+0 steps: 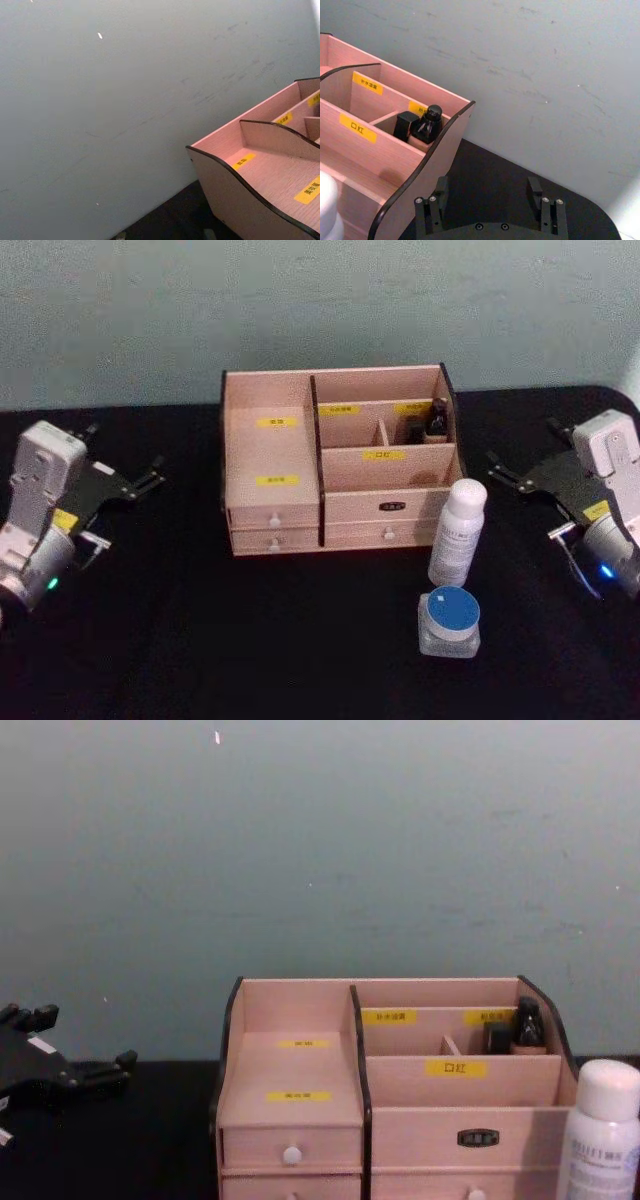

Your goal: Pick up the facial cleanser and watermelon frost from the table and place them into the tiered storage box.

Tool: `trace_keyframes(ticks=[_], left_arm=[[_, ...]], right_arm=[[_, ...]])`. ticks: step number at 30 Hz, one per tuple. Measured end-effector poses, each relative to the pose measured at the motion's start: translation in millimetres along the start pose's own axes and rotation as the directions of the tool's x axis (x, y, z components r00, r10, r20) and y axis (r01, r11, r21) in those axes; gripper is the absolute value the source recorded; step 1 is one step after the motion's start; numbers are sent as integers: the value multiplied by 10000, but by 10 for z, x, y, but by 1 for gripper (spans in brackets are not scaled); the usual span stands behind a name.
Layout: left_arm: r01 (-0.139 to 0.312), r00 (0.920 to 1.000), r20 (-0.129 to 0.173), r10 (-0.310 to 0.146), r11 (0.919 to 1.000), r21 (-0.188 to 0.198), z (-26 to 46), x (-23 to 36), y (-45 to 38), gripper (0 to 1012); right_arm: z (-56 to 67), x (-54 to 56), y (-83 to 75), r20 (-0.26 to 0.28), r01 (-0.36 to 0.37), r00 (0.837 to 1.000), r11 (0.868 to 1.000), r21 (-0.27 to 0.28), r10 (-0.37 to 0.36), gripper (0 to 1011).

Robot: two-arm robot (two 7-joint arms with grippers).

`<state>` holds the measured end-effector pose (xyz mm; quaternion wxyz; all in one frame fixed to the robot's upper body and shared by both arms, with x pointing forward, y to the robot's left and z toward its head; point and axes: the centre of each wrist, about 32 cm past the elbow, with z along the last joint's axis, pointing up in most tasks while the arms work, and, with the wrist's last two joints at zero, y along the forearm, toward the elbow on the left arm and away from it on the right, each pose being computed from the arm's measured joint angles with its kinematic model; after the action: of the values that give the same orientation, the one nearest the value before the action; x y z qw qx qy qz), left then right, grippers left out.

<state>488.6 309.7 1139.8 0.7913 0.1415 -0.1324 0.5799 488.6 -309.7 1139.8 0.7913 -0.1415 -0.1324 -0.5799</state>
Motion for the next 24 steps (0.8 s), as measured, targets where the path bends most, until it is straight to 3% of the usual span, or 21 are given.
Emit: trace_keyframes(ticks=[24], left_arm=[[0, 10000, 1, 0, 10000, -1, 0, 1, 0, 1001]], right_arm=[[0, 0, 0, 0, 0, 10000, 10000, 1, 0, 1000]])
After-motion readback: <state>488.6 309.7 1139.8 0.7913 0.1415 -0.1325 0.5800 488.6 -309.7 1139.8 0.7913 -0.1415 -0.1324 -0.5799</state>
